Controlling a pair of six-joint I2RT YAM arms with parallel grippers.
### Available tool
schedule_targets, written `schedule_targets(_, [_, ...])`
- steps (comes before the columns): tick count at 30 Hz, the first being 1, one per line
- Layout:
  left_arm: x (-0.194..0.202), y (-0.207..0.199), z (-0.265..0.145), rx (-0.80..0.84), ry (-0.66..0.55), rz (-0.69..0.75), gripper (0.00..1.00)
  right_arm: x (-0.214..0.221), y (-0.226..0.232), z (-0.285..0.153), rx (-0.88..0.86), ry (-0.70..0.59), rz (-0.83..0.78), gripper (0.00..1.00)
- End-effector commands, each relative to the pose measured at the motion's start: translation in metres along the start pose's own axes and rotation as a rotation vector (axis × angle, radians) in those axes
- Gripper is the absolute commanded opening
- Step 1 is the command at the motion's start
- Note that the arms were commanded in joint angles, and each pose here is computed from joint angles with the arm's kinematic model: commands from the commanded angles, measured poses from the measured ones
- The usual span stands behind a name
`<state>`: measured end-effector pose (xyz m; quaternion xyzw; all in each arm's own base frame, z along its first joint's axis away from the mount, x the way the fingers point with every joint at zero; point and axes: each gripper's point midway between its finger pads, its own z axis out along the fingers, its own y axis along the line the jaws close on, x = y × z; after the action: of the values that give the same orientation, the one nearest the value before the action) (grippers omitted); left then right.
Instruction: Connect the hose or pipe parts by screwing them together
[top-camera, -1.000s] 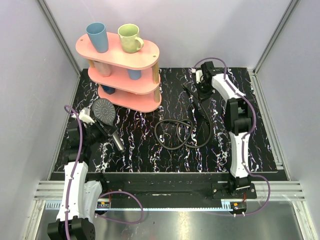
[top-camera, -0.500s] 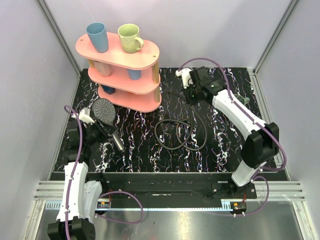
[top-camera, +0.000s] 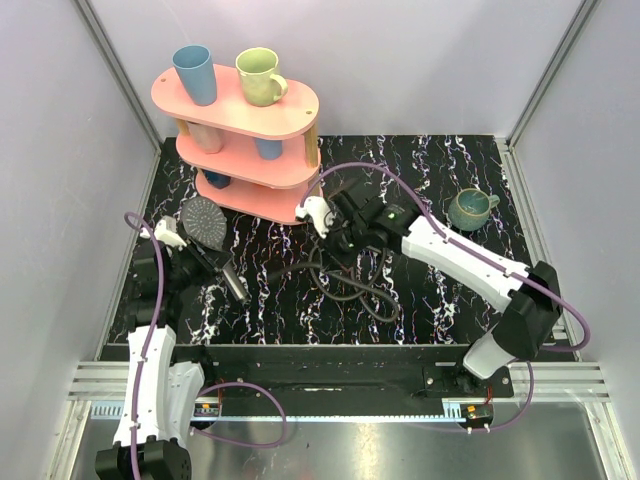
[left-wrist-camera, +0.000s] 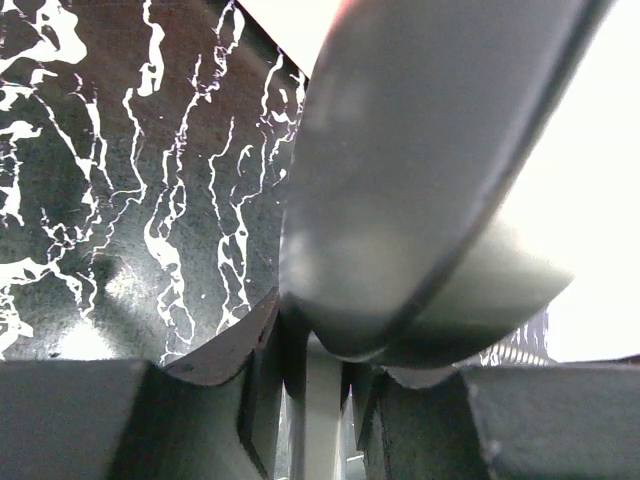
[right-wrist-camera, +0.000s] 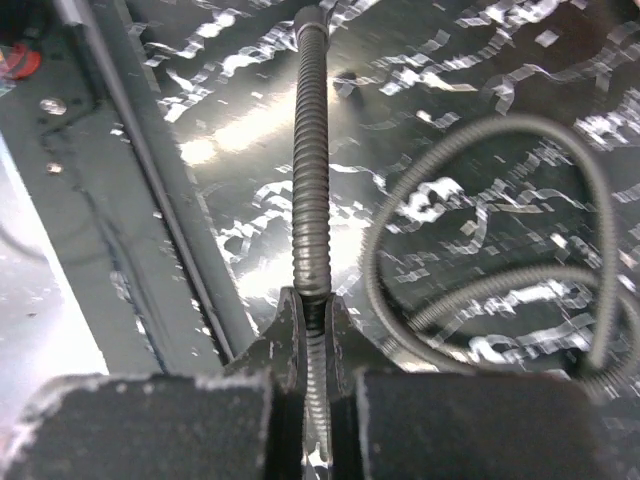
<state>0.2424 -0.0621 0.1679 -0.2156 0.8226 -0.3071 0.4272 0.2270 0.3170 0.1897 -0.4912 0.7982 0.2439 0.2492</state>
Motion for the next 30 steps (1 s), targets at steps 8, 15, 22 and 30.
schedule_targets(8, [-0.033, -0.015, -0.008, 0.005, -0.119, 0.024, 0.00, 0.078, 0.000, 0.065, -0.045, 0.216, 0.064, 0.00])
schedule_targets(15, [-0.037, -0.012, -0.009, -0.011, -0.144, 0.034, 0.00, 0.106, -0.027, 0.067, 0.095, 0.313, 0.034, 0.08])
schedule_targets(22, [-0.033, -0.012, -0.003, 0.005, -0.116, 0.024, 0.00, 0.104, -0.042, 0.065, 0.146, 0.329, 0.050, 0.43])
schedule_targets(30, [-0.030, -0.023, -0.003, 0.069, -0.100, 0.017, 0.00, 0.008, -0.029, 0.072, 0.075, -0.149, 0.056, 0.58])
